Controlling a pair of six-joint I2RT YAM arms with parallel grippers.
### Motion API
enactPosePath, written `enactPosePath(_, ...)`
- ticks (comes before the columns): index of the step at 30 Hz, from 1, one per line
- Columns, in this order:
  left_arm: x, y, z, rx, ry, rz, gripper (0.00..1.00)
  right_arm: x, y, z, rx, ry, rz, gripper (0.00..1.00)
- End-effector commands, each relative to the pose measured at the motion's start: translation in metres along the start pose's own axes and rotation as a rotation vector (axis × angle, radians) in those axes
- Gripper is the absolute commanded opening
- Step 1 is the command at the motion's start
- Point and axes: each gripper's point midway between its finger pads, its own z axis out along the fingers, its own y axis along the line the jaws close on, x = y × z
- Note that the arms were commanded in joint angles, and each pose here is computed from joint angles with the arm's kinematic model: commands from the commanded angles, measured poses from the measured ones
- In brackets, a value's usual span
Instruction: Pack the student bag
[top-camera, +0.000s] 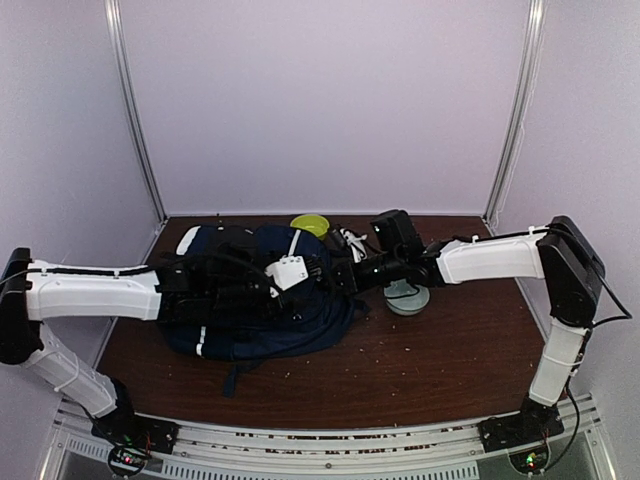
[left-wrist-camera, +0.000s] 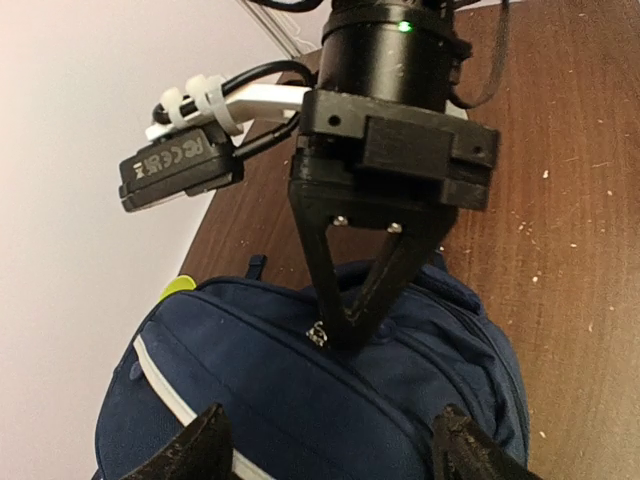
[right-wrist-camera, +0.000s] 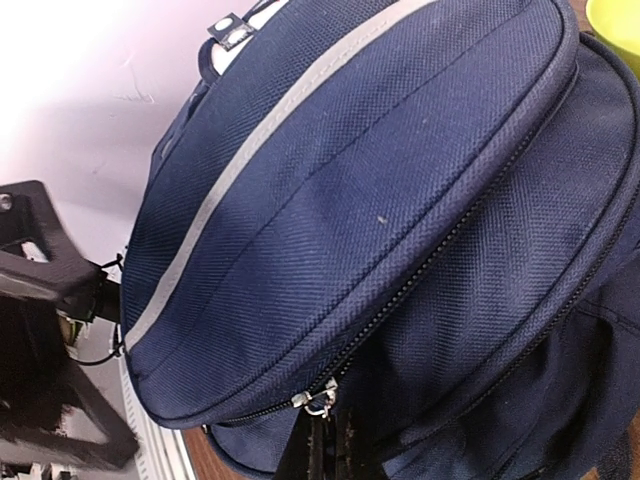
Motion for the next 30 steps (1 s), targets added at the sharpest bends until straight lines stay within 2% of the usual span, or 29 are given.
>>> enactPosePath(1,0.0,0.013,0.023,-0.075,0.065,-0.027,0.71,0.008,-0.021,-0.003,0.022,-0.01,0.093,0.0)
enactPosePath(6,0.011,0.009,0.034,-0.06,0.14,-0.073,0.69,0.006,-0.025,-0.01,0.017,-0.031,0.11,0.0)
enactPosePath(11,0.013,-0.021,0.036,0.079,0.175,-0.132,0.81,0.003,-0.031,-0.009,0.026,-0.041,0.127,0.0)
enactPosePath(14,0.027,-0.026,0.039,0.048,0.273,-0.125,0.82,0.0,-0.035,-0.008,0.034,-0.054,0.131,0.0)
enactPosePath(17,0.053,-0.019,0.038,-0.049,0.385,-0.126,0.79,-0.003,-0.033,-0.007,0.01,-0.068,0.145,0.0)
enactPosePath(18,0.061,-0.015,0.035,-0.081,0.424,-0.13,0.74,-0.004,-0.034,-0.008,0.009,-0.07,0.145,0.0)
enactPosePath(19,0.066,-0.011,0.033,-0.112,0.456,-0.134,0.65,-0.005,-0.035,-0.008,0.017,-0.072,0.141,0.0)
enactPosePath(20,0.069,-0.006,0.03,-0.137,0.478,-0.138,0.53,-0.005,-0.037,-0.008,0.026,-0.073,0.137,0.0)
enactPosePath(23,0.069,0.0,0.022,-0.168,0.485,-0.143,0.08,-0.006,-0.039,-0.009,0.034,-0.07,0.133,0.0)
enactPosePath(24,0.067,-0.001,0.019,-0.162,0.478,-0.144,0.0,-0.007,-0.039,-0.01,0.035,-0.072,0.133,0.0)
enactPosePath(30,0.067,-0.026,-0.015,-0.054,0.468,-0.108,0.0,-0.019,-0.06,-0.032,0.149,-0.096,0.085,0.0)
